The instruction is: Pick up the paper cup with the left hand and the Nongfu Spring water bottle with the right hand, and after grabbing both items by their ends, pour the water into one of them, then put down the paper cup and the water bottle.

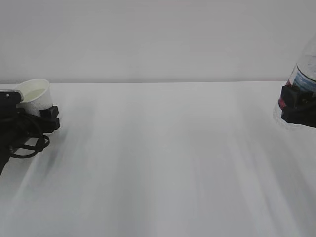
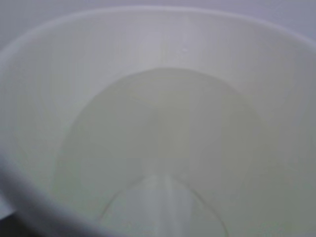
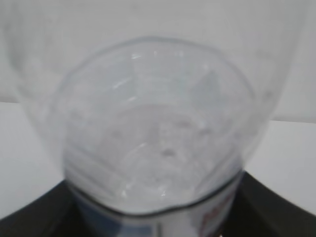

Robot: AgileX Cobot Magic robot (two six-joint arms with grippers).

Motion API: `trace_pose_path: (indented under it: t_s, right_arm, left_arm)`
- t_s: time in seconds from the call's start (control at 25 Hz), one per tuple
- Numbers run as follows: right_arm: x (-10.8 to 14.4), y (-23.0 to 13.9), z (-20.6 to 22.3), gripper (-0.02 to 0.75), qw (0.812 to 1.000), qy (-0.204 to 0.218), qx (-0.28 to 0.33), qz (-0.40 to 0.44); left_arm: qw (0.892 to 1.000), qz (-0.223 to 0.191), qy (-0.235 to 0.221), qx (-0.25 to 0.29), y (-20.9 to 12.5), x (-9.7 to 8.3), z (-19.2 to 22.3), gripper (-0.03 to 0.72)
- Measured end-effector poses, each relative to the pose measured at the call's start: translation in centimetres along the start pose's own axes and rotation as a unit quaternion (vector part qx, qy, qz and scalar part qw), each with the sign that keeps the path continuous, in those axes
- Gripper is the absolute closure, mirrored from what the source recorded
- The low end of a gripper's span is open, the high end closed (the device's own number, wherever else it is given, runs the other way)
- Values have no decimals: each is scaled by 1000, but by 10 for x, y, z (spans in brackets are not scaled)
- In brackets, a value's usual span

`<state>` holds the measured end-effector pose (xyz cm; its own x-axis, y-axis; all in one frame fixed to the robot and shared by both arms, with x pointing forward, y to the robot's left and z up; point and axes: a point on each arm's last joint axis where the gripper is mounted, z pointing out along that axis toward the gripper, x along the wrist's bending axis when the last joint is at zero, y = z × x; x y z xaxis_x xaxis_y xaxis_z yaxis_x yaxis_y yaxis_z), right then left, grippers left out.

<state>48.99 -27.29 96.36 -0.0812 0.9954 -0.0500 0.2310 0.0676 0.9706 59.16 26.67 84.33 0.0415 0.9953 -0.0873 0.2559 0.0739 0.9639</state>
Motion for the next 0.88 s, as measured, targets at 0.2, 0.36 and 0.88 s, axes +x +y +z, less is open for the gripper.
trace_pose_path:
  t_s: [0.2, 0.36, 0.88]
  right_arm:
    - [0, 0, 0, 261, 1000, 0, -1, 0]
    - [0, 0, 0, 261, 1000, 0, -1, 0]
    - [0, 0, 0, 262, 1000, 0, -1, 0]
  left_arm:
    - [1000, 0, 0, 1, -1, 0, 0, 76]
    - [1000, -1, 0, -13, 3, 0, 1, 10]
    - [1000, -1, 6, 12, -3, 2, -23, 2]
